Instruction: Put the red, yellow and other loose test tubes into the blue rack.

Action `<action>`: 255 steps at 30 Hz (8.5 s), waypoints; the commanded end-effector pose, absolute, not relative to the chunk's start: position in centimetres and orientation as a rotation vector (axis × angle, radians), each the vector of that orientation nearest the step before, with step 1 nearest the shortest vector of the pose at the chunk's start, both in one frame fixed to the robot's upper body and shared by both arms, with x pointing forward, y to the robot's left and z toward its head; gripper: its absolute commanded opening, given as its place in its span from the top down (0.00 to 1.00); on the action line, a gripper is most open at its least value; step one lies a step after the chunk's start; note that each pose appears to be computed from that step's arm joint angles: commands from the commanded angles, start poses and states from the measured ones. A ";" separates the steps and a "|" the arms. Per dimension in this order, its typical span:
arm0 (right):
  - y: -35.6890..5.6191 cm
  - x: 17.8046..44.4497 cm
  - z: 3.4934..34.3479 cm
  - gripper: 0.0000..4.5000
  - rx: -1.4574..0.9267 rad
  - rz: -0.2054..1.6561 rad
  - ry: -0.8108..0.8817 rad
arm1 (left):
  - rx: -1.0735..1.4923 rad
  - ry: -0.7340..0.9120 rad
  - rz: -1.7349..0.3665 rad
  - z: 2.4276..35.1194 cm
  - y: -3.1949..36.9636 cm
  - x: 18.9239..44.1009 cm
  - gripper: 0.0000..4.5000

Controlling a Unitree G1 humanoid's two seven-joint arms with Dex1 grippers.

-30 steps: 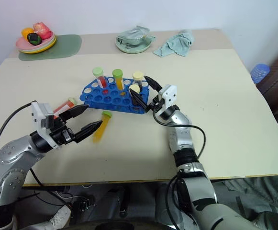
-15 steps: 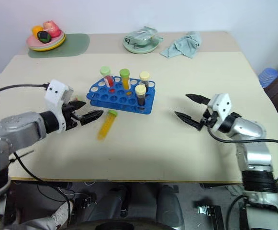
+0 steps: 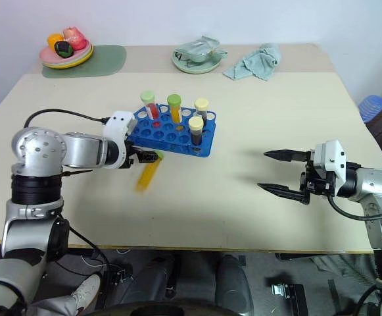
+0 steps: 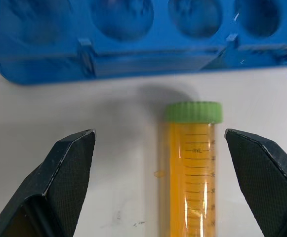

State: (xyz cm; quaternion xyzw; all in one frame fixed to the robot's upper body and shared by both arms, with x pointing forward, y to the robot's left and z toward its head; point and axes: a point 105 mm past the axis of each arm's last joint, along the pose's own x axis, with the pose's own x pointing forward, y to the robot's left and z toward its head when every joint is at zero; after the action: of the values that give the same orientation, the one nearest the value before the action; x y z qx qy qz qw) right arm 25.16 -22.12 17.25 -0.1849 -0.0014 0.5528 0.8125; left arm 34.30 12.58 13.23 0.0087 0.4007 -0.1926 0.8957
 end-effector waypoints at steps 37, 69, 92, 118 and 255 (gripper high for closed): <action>-21.6 23.4 18.5 0.15 -0.429 1.170 -0.029 | -0.054 0.893 -0.373 14.6 10.6 34.4 0.83; -21.1 24.7 19.3 0.15 -0.402 1.128 -0.068 | 0.059 -0.437 -0.515 22.8 6.9 35.6 0.83; -21.0 24.6 19.5 0.15 -0.410 1.101 -0.077 | 0.084 -0.482 -0.498 18.2 6.1 36.9 0.83; -19.8 25.5 18.6 0.15 -0.378 1.127 -0.107 | 0.221 -0.296 -0.487 22.4 13.0 34.4 0.07; -19.1 25.4 18.9 0.15 -0.311 1.067 -0.109 | 0.093 -0.404 -0.360 17.5 12.8 37.8 0.07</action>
State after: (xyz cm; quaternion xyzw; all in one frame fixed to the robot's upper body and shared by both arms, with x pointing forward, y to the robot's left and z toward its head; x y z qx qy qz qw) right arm 25.66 -19.39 17.78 -0.1347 -0.0311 0.5028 0.8533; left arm 38.20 12.56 16.06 0.0432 -0.1754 -0.1842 0.9661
